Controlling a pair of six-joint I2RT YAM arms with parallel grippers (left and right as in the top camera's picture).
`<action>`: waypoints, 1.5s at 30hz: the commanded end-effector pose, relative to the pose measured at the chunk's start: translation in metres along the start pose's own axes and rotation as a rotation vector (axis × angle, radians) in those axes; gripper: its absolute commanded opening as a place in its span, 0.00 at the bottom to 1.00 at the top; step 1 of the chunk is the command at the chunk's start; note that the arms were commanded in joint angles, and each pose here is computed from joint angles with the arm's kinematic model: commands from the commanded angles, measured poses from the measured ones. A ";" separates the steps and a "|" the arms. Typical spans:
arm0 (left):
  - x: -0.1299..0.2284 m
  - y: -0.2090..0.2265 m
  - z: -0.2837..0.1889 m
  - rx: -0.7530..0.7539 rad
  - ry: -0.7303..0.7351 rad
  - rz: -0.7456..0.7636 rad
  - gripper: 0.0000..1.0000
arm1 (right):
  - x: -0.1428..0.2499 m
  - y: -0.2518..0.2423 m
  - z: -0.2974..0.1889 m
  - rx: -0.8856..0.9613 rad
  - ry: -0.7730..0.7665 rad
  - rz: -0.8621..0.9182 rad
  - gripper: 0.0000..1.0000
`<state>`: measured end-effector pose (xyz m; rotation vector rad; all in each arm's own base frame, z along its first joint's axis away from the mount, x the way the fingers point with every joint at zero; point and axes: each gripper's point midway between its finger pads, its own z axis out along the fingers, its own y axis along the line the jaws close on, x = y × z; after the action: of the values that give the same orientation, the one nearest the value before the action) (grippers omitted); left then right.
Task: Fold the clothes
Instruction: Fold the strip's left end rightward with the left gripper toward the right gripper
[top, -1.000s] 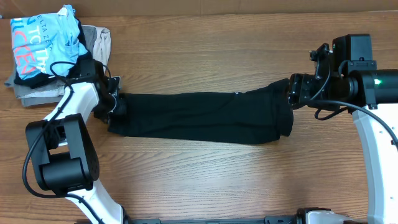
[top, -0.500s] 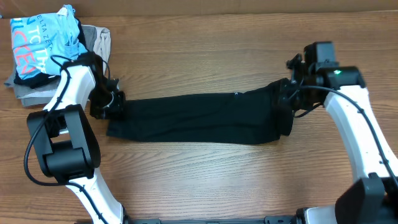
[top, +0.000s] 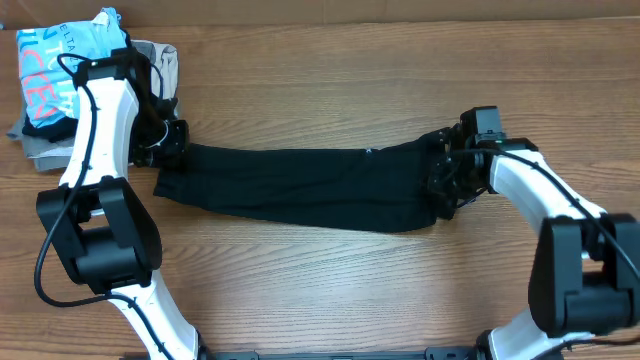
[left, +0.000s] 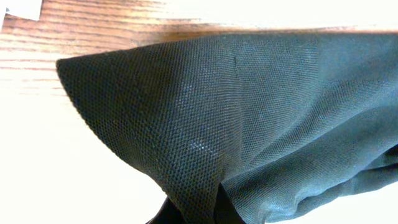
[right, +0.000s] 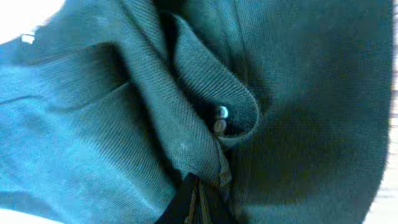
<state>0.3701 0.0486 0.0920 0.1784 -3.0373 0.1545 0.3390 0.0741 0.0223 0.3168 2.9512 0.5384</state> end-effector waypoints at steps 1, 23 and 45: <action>-0.002 -0.004 -0.007 -0.022 -0.010 0.031 0.04 | 0.002 0.001 0.010 -0.020 0.018 0.013 0.04; -0.004 -0.160 0.019 -0.036 -0.094 0.316 0.04 | 0.003 0.002 0.010 -0.025 0.024 0.014 0.04; 0.025 -0.249 0.060 0.159 0.012 0.335 0.58 | 0.004 0.002 0.010 -0.024 0.027 0.015 0.04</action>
<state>0.3752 -0.1867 0.0530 -0.3489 -3.0559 0.2523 0.3383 0.0781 0.0141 0.3300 2.9653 0.5749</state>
